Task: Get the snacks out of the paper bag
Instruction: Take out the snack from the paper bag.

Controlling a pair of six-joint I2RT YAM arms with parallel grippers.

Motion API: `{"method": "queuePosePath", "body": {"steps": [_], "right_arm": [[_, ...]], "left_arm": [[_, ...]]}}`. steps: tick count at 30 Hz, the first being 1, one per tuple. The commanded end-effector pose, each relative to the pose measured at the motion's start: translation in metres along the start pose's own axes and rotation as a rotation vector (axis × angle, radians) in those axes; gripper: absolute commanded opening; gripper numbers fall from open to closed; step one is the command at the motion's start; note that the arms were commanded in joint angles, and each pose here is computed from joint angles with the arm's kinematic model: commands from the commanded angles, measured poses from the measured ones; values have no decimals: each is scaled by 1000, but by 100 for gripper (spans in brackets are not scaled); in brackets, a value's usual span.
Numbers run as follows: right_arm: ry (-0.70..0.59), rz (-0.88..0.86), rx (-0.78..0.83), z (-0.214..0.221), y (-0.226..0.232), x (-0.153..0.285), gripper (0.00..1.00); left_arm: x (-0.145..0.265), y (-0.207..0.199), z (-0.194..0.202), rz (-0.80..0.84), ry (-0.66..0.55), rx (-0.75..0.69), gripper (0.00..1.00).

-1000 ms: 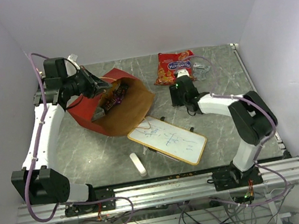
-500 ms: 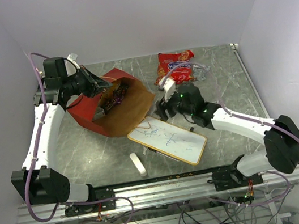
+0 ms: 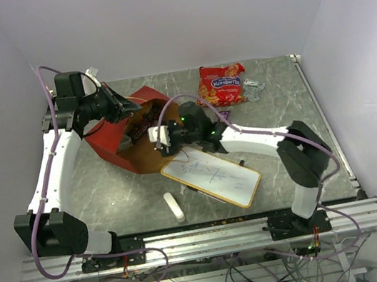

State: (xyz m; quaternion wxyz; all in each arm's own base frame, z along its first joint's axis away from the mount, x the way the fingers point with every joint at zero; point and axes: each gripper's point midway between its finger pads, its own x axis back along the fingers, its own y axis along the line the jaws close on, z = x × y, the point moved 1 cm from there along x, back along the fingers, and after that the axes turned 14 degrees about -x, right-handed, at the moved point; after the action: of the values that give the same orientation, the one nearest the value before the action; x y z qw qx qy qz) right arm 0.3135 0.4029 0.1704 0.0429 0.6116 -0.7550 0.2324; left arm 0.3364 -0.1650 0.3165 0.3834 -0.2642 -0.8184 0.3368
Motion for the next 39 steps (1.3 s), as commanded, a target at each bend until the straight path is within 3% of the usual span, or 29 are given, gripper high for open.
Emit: {"method": "queuePosePath", "body": {"steps": [1, 8, 21, 31, 34, 39], "right_arm": [[-3, -43, 272, 2, -12, -39, 61], [96, 2, 397, 37, -38, -90, 61], [260, 76, 514, 88, -68, -129, 63], [242, 110, 545, 105, -75, -152, 61], [226, 128, 538, 105, -80, -157, 56], [200, 159, 534, 98, -92, -157, 36]], "left_arm": [[8, -16, -1, 27, 17, -30, 7], [9, -16, 0, 15, 36, -26, 7], [7, -14, 2, 10, 58, -24, 7], [8, -9, 9, -15, 79, -12, 7], [9, -8, 10, -25, 80, -11, 7], [10, -7, 12, -33, 78, -2, 7]]}}
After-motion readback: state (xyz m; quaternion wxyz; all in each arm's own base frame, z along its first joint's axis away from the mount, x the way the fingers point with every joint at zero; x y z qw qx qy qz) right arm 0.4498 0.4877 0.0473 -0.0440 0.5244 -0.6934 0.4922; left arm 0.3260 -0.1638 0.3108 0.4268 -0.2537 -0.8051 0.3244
